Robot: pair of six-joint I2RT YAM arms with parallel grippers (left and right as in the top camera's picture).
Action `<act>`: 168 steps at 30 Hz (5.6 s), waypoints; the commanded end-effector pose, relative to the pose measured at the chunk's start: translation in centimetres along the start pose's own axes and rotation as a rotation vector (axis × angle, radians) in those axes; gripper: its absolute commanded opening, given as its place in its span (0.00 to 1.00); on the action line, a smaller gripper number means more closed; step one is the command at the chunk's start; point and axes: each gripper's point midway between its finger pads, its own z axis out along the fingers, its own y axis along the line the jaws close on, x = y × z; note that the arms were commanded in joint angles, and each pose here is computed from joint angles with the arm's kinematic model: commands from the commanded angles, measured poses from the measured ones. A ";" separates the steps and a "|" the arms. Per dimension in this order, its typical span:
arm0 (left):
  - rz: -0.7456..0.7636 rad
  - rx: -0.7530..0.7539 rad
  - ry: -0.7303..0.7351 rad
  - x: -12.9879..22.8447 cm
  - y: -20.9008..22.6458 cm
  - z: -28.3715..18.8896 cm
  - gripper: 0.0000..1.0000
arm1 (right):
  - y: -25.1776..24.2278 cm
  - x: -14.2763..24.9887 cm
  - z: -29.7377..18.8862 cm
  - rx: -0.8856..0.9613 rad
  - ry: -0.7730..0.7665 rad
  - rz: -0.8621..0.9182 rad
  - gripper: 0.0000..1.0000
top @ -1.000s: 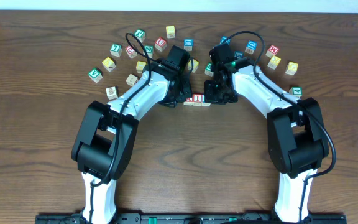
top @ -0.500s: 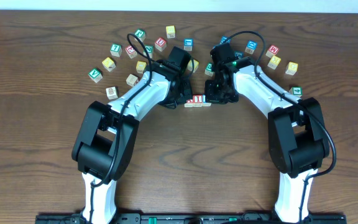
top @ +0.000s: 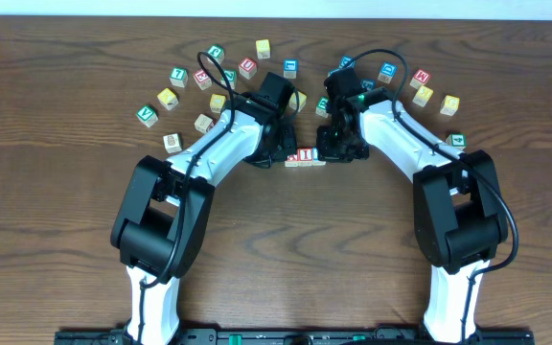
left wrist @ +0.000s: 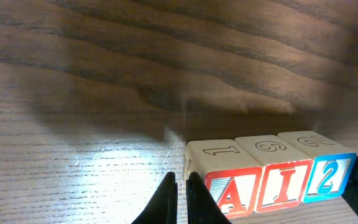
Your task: Spell out AI2
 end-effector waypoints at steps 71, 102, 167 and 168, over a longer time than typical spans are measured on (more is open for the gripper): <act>-0.124 -0.070 -0.510 -4.6 13.4 -29.3 0.96 | -10.0 2.5 -27.9 0.063 -0.433 0.085 0.99; -0.124 -0.070 -0.510 -4.6 13.4 -29.3 0.96 | -11.4 5.6 -29.2 0.111 -1.171 -0.170 0.99; -0.130 -0.078 -0.478 -3.6 13.6 -29.0 0.96 | -13.9 12.9 -18.3 0.096 -1.410 -0.176 0.99; -0.129 -0.077 -0.481 -3.6 13.6 -29.1 0.96 | -13.9 12.9 -18.3 0.096 -1.410 -0.176 0.99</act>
